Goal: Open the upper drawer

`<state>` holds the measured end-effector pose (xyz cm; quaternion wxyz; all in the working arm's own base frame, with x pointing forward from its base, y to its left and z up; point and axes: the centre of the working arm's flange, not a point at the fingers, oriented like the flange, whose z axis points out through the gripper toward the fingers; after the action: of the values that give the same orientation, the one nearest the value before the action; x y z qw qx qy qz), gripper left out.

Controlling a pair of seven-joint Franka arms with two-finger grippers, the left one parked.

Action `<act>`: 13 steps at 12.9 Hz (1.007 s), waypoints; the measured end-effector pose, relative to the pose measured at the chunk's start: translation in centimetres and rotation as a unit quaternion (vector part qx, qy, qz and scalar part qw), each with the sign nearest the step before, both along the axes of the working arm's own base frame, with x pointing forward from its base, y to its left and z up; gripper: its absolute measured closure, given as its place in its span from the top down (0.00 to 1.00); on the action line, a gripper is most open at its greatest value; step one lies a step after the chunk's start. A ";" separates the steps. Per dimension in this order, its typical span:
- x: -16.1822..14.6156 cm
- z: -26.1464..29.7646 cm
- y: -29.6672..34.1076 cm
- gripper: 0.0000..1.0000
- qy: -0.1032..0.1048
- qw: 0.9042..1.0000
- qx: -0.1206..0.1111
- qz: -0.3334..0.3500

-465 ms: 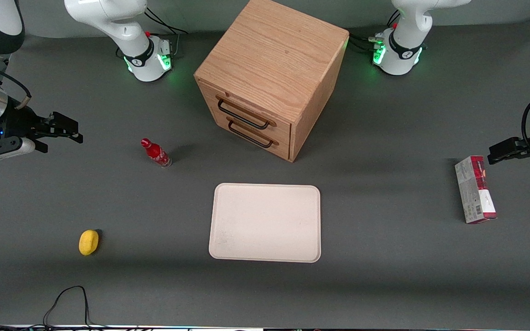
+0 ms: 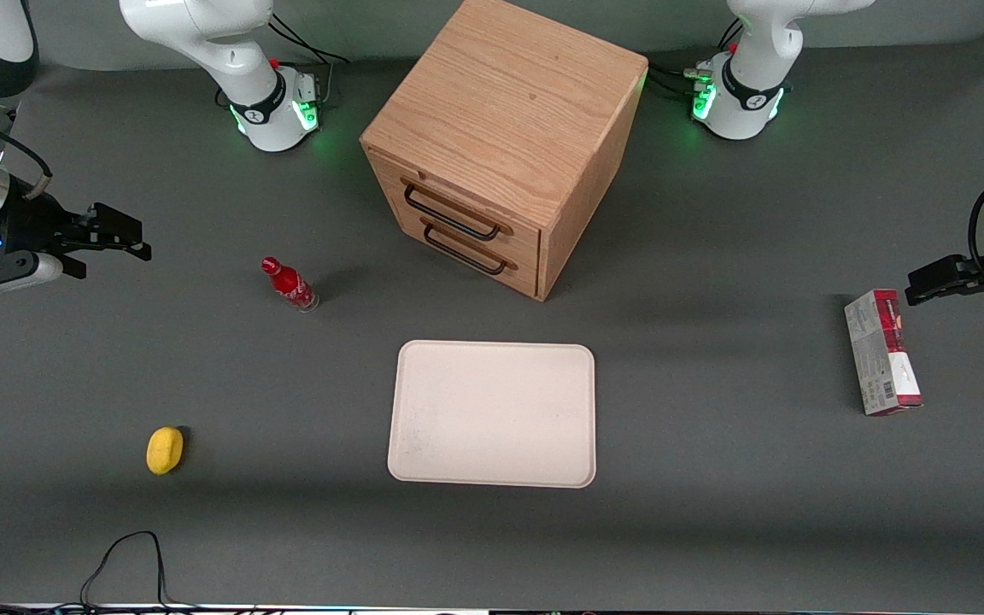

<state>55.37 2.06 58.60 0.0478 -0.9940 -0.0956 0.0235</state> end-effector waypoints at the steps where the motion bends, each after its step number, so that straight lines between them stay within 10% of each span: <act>1: 0.0 0.1 0.0 1.00 0.000 1.000 0.000 0.000; 13: 0.1 1.8 0.7 1.00 -0.012 1.000 0.002 0.018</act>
<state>55.51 2.76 60.35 0.0479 -0.9922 -0.1144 0.0127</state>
